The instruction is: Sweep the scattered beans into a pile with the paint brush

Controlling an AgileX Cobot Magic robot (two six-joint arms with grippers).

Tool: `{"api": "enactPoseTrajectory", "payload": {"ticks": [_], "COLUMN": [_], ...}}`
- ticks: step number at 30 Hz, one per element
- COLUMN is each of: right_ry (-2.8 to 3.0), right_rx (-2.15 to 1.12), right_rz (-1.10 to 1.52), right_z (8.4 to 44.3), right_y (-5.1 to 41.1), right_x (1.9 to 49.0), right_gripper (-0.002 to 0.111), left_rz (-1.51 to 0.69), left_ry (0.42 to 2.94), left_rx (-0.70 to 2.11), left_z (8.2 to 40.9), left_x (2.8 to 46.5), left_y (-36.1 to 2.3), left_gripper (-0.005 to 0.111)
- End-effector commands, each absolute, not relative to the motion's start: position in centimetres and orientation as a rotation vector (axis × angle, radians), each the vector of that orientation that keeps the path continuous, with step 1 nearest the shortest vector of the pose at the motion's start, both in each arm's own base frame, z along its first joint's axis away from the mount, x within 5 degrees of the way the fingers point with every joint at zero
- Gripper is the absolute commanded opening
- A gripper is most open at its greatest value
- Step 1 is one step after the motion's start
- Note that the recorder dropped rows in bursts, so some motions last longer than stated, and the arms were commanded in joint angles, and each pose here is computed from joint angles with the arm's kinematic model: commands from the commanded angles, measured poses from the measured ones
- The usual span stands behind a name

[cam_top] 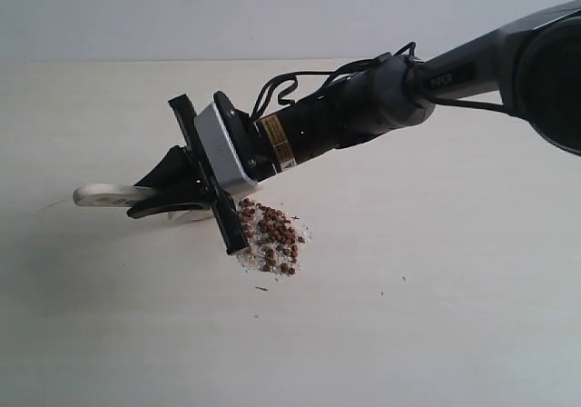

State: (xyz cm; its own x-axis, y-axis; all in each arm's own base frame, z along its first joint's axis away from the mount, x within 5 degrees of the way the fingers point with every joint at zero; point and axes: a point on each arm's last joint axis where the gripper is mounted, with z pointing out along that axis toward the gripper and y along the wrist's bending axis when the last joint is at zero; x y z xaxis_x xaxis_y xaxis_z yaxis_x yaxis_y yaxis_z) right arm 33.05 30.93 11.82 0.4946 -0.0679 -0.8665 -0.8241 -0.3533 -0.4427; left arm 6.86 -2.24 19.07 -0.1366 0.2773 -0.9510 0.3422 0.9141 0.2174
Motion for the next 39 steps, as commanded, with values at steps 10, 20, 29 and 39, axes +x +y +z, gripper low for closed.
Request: {"api": "enactPoseTrajectory", "payload": {"ticks": [10, 20, 29, 39], "right_ry": [0.727, 0.812, 0.917, 1.066], "right_rx": [-1.650, -1.632, -1.585, -1.752], "right_rz": [0.901, 0.906, 0.996, 1.143], "right_z": [13.6, 10.8, 9.5, 8.8], "right_y": [30.9, 29.9, 29.9, 29.3], "right_x": [35.2, 36.2, 36.2, 35.0], "right_gripper": [0.000, 0.000, 0.000, 0.000], "left_rz": [-0.062, -0.062, -0.062, -0.062], "left_ry": [1.723, 1.723, 1.723, 1.723], "left_rx": [0.464, 0.464, 0.464, 0.464], "left_z": [19.1, 19.1, 19.1, 19.1], "left_x": [6.8, 6.8, 6.8, 6.8], "left_y": [-2.2, -2.2, -2.2, -2.2], "left_gripper": [0.000, 0.000, 0.000, 0.000]}}
